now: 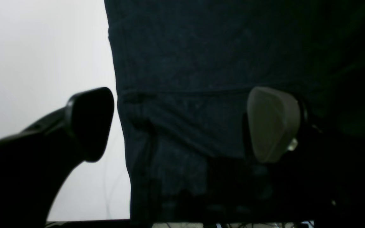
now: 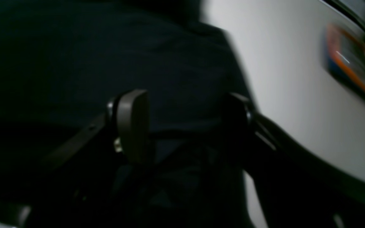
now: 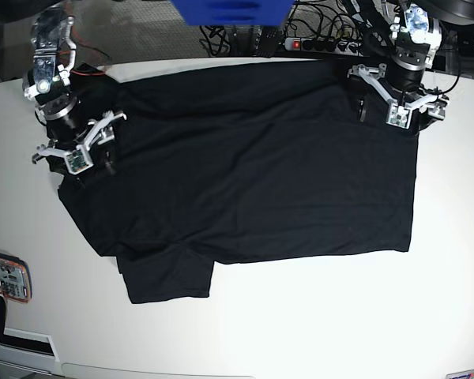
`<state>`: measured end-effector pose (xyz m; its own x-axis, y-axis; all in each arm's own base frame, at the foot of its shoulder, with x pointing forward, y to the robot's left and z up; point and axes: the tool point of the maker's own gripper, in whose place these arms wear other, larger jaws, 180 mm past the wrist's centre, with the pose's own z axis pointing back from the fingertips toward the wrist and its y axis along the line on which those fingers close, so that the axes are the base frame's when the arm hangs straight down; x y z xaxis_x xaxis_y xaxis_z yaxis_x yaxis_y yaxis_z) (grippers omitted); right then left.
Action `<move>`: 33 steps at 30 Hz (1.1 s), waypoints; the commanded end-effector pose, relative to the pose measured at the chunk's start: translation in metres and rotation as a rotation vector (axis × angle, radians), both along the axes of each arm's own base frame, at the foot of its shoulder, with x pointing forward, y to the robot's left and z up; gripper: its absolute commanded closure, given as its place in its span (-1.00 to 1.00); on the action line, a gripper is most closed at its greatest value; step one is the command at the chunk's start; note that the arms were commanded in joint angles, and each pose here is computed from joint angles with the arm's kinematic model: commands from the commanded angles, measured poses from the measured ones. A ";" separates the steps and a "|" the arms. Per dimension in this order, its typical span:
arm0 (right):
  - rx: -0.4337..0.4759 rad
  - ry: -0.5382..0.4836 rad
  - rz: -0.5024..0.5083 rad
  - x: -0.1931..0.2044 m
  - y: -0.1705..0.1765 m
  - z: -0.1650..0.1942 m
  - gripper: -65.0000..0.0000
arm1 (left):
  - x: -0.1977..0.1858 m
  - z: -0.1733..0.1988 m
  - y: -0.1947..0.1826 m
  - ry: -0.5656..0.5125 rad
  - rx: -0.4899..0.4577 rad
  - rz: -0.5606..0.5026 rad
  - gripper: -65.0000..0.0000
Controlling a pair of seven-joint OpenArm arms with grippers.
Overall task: Fold the T-shirt properly
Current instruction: 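Move the right gripper to the sleeve corner and the left gripper to the hem corner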
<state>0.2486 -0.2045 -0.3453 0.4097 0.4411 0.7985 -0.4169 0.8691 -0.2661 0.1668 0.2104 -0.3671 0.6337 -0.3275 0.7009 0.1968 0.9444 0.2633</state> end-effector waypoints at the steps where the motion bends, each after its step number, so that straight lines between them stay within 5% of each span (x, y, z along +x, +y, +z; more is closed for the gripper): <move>1: -0.009 -0.034 0.039 0.006 0.003 0.011 -0.07 | 0.008 0.009 -0.010 -0.046 -0.023 -0.028 -1.00; 6: -0.039 0.020 0.168 -0.003 0.022 0.000 -0.07 | 0.027 0.012 -0.039 -0.081 -0.074 -0.084 -1.00; 15: -0.057 -0.001 0.196 0.021 0.037 0.009 -0.07 | 0.090 0.032 -0.035 -0.089 -0.041 -0.022 -1.00; 24: 0.067 -0.013 0.142 0.021 0.066 0.006 -0.07 | 0.166 0.056 -0.020 -0.108 0.007 -0.030 -0.19; 33: 0.150 -0.054 0.134 0.020 0.094 0.020 -0.07 | 0.236 0.008 0.032 0.065 -0.038 0.041 -0.10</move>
<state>0.2651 -0.1110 -0.3349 0.3387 0.3719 0.8643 -0.5251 0.8369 -0.1543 0.3904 0.2418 -0.3782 0.7308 -0.2672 0.6281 0.1793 0.9630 0.2009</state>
